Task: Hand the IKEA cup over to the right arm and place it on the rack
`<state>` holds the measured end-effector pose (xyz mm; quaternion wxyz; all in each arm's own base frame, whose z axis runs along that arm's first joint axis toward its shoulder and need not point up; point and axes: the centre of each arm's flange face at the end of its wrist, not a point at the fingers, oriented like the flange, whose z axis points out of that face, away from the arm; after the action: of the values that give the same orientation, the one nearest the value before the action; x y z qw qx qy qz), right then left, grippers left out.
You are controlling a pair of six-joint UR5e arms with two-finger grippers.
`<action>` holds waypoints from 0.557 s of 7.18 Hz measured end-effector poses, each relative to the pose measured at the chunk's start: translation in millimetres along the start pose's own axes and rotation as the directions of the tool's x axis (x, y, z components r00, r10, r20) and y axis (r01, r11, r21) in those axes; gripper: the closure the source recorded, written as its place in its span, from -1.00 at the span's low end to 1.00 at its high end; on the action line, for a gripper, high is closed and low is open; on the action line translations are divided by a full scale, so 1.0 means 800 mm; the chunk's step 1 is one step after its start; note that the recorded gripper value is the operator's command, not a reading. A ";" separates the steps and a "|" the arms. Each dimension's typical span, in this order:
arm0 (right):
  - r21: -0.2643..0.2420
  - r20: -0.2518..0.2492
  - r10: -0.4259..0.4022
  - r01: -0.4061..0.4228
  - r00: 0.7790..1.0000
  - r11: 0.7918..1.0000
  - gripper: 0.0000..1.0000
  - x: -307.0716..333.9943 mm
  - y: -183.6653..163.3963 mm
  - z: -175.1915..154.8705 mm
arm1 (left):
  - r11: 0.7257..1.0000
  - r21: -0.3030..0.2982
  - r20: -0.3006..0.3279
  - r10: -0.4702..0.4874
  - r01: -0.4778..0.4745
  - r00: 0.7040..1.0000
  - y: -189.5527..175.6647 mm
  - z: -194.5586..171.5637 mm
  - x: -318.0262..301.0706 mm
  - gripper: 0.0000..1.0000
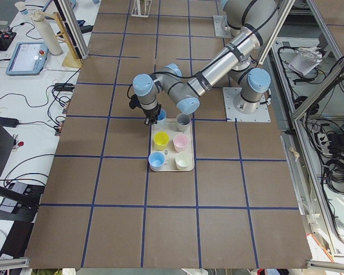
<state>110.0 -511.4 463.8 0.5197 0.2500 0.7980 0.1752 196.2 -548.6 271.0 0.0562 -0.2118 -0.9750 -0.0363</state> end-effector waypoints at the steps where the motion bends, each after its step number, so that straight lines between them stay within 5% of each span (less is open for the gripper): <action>1: -0.015 0.065 0.002 -0.001 0.998 1.000 -1.00 -0.008 0.002 0.007 | 0.996 0.046 -0.043 -0.080 0.082 0.996 -0.012 -0.027 0.008 1.00; 2: -0.033 0.121 0.000 0.004 0.993 0.999 -1.00 -0.017 0.006 0.017 | 0.978 0.085 -0.130 -0.181 0.193 0.975 -0.025 -0.051 0.024 1.00; 3: -0.053 0.159 -0.012 0.021 0.987 0.998 -1.00 -0.026 0.011 0.031 | 0.944 0.093 -0.267 -0.284 0.318 0.921 -0.035 -0.069 0.050 1.00; 4: -0.063 0.177 -0.044 0.056 0.983 0.996 -1.00 -0.032 0.015 0.042 | 0.899 0.065 -0.415 -0.371 0.433 0.831 -0.042 -0.088 0.082 1.00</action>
<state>152.3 -516.0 476.0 0.6003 0.2266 0.7487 0.1666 129.7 -559.3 347.1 0.2576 0.0151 -0.9660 -0.0128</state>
